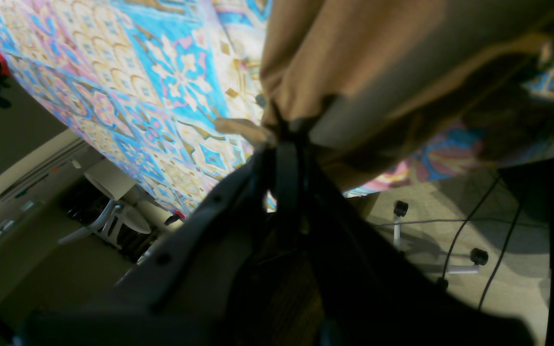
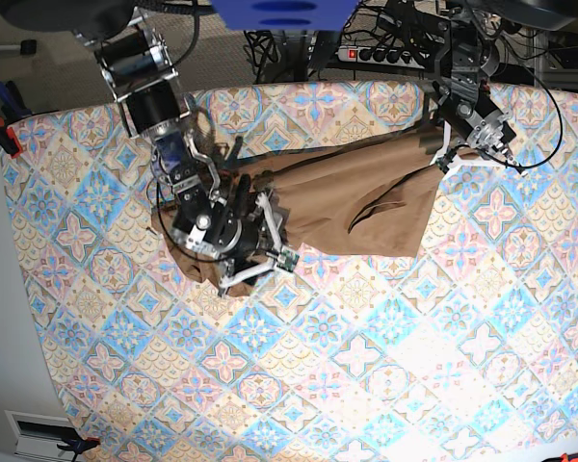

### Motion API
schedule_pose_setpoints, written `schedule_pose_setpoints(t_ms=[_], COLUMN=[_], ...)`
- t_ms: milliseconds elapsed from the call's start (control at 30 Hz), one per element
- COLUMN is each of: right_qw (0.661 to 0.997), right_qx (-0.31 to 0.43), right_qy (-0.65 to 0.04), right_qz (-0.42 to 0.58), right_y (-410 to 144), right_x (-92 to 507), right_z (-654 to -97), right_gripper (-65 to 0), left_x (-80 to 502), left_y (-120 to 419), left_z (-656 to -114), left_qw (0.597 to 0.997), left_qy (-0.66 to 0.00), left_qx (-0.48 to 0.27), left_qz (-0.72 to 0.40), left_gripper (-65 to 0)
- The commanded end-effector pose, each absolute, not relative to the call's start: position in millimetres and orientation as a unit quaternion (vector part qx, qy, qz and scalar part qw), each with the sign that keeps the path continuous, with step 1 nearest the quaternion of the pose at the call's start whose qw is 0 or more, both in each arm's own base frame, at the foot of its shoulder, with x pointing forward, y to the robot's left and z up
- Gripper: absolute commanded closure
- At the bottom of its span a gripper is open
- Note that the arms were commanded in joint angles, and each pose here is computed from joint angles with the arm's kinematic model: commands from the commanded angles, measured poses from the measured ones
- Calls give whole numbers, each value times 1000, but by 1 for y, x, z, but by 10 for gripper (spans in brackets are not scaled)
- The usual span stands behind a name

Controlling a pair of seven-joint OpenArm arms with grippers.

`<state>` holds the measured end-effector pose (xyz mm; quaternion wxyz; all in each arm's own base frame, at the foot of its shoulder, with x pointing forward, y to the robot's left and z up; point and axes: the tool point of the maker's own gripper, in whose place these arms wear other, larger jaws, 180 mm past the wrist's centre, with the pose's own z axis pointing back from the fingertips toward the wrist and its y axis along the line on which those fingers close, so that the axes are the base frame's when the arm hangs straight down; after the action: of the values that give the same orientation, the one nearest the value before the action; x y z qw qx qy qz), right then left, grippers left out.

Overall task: Layout the t-shirt on the table in an organized manner, then fold the t-shirt properly
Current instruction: 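Hold the shirt with the left gripper and adjust the right gripper's grasp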

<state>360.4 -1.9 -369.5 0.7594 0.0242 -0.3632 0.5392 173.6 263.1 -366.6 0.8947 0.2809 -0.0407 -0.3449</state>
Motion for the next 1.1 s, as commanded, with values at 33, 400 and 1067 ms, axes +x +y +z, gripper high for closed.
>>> schedule_pose_setpoints(t_ms=[33,400,1067], right_qw=[748,763,764], right_qx=[29,45,-21], right_qy=[-389,-357,-311], right_qz=[537,537,565], right_y=[5,1,-23], right_x=[370,362,353], right_z=[-353,-381,-409], right_gripper=[-261,-261,0], left_x=[175,176,177], left_y=[270,270,269], left_z=[-359,-359,-358], left_qw=[892,892,891], left_qy=[-40,-41,-43], left_qx=[298,298,298], left_qz=[-339,-339,-339], left_gripper=[0,0,0])
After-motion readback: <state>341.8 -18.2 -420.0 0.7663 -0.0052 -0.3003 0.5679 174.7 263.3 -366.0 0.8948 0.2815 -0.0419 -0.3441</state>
